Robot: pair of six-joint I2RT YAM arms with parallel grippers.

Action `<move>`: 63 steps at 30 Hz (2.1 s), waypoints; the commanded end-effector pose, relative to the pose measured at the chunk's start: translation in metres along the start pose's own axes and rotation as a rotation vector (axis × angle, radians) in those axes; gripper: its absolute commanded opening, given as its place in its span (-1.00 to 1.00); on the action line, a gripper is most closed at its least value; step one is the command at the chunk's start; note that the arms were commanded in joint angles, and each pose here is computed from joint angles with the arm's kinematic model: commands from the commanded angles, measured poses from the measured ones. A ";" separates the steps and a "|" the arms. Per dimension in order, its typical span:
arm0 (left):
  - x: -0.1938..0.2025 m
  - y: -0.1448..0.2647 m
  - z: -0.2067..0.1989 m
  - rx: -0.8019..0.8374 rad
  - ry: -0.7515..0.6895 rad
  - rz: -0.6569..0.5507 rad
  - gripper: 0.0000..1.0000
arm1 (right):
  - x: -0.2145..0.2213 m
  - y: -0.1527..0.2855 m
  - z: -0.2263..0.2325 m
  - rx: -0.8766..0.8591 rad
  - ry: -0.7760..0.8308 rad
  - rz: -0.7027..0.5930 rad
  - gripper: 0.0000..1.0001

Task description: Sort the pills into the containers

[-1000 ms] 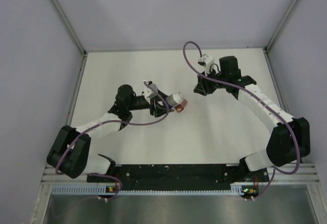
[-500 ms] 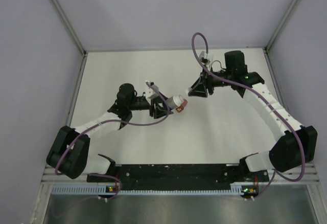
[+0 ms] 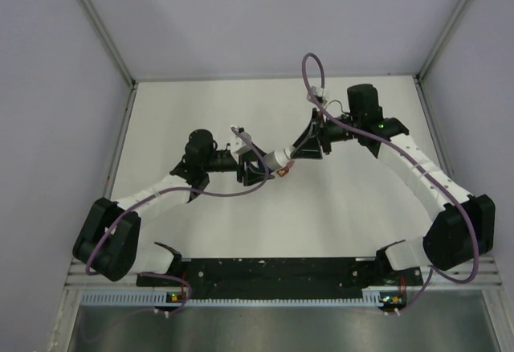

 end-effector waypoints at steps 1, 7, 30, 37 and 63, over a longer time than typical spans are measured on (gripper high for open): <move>-0.026 -0.004 -0.004 0.038 -0.067 -0.065 -1.00 | -0.005 -0.010 0.004 -0.068 0.039 -0.038 -1.00; -0.029 -0.007 -0.005 0.042 -0.042 -0.093 -1.00 | -0.004 -0.014 0.003 -0.083 0.046 -0.059 -1.00; -0.029 -0.013 -0.002 -0.016 -0.006 -0.177 -1.00 | -0.001 -0.019 0.006 -0.150 -0.023 -0.113 -1.00; -0.029 -0.011 -0.003 -0.023 -0.023 -0.182 -1.00 | -0.004 -0.017 0.007 -0.150 -0.021 -0.116 -1.00; -0.022 -0.019 0.019 -0.212 -0.092 -0.033 -1.00 | 0.015 -0.025 -0.018 -0.014 -0.180 -0.029 -1.00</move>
Point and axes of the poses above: each gripper's point midway between its finger pads, its own y axis back along the fingers, its own z axis along the line the jaws close on, x = y × z, the point moved 8 cm from there along y, back along the fingers, and after that the axes turned 5 degrees about y, right-handed, at the moved point
